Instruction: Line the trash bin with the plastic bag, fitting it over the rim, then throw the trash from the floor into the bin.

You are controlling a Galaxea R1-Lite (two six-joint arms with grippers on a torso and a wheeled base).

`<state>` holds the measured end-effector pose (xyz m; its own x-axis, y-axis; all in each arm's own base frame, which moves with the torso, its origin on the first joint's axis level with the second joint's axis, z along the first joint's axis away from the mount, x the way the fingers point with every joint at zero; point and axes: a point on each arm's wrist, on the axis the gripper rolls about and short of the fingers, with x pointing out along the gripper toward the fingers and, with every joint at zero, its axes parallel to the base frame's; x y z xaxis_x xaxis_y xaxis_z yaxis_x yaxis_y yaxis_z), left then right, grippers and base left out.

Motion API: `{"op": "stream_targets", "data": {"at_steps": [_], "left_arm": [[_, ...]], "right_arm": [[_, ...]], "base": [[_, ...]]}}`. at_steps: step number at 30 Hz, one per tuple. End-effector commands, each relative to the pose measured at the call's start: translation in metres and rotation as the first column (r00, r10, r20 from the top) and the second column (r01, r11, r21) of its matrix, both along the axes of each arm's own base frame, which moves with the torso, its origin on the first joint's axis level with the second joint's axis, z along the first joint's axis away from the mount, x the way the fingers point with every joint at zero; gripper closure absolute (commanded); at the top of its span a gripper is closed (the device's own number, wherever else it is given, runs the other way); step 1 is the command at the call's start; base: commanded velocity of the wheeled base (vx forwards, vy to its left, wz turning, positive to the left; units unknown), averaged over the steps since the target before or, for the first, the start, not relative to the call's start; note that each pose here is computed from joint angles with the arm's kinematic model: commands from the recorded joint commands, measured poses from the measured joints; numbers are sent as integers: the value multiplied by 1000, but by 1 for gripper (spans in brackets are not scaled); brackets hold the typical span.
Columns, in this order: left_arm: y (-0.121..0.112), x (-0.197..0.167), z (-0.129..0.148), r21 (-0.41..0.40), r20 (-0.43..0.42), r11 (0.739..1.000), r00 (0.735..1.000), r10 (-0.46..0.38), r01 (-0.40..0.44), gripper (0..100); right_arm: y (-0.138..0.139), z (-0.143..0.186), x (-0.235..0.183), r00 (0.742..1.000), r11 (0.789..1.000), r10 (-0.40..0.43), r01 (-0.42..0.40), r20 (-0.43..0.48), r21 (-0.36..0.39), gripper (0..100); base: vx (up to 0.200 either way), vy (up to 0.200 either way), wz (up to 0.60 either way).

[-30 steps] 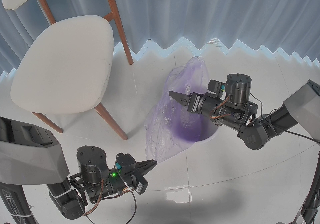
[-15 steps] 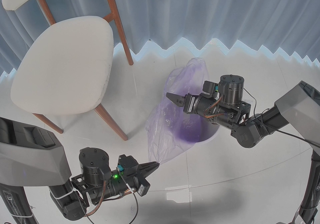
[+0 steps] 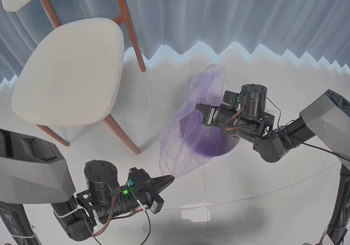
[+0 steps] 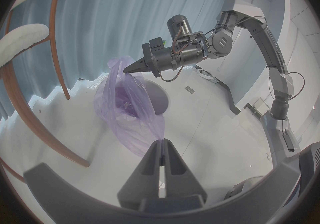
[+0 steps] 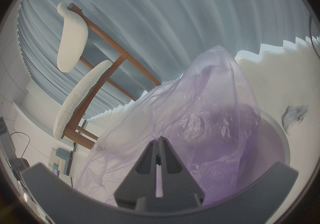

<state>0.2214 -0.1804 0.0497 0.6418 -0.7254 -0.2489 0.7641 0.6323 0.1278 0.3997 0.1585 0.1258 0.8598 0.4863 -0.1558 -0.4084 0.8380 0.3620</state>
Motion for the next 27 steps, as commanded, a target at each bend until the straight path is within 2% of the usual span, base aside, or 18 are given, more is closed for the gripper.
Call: {"op": "stream_targets", "data": {"at_steps": [1, 7, 10, 16, 19, 22, 24, 25, 26, 27], "left_arm": [[1, -1, 2, -2, 3, 1000, 1000, 2, -2, 100], [2, 1, 1, 0, 2, 1000, 1000, 9, -9, 100], [4, 4, -2, 4, -5, 999, 999, 42, -42, 100], [-3, 16, -16, 8, -38, 997, 997, 71, -71, 100], [-4, 17, -20, -12, -71, 996, 994, 83, -84, 100], [-8, 15, -24, -52, -140, 994, 986, 86, -94, 100], [-12, 16, -19, -104, -166, 989, 982, 85, -103, 100], [-12, 17, -19, -109, -167, 988, 982, 87, -106, 100], [-17, 22, -11, -165, -166, 981, 983, 76, -103, 100], [-19, 23, -8, -176, -158, 979, 985, 73, -101, 100]], "right_arm": [[-8, 5, -5, 1000, 1000, -13, 13, 1, -1, 100], [-30, 15, -13, 998, 998, -57, 57, 5, 1, 100], [-61, 19, -22, 992, 992, -124, 124, -9, -5, 100], [-104, 23, -42, 979, 980, -201, 201, -39, 1, 100], [-115, 19, -50, 977, 979, -201, 202, -64, 1, 100], [-122, 7, -59, 968, 975, -218, 221, -122, 6, 100], [-124, 4, -67, 967, 974, -222, 225, -129, 16, 100], [-124, 4, -67, 967, 974, -222, 226, -129, 17, 100], [-129, 4, -71, 965, 971, -233, 239, -117, 33, 100], [-130, 4, -72, 966, 970, -235, 240, -112, 36, 100]], "base": [[0, 0, 0], [0, 0, 0], [0, 0, 0], [0, 0, 0], [0, 0, 0], [0, 0, 0], [0, 0, 0], [0, 0, 0], [0, 0, 0], [0, 0, 0]]}}
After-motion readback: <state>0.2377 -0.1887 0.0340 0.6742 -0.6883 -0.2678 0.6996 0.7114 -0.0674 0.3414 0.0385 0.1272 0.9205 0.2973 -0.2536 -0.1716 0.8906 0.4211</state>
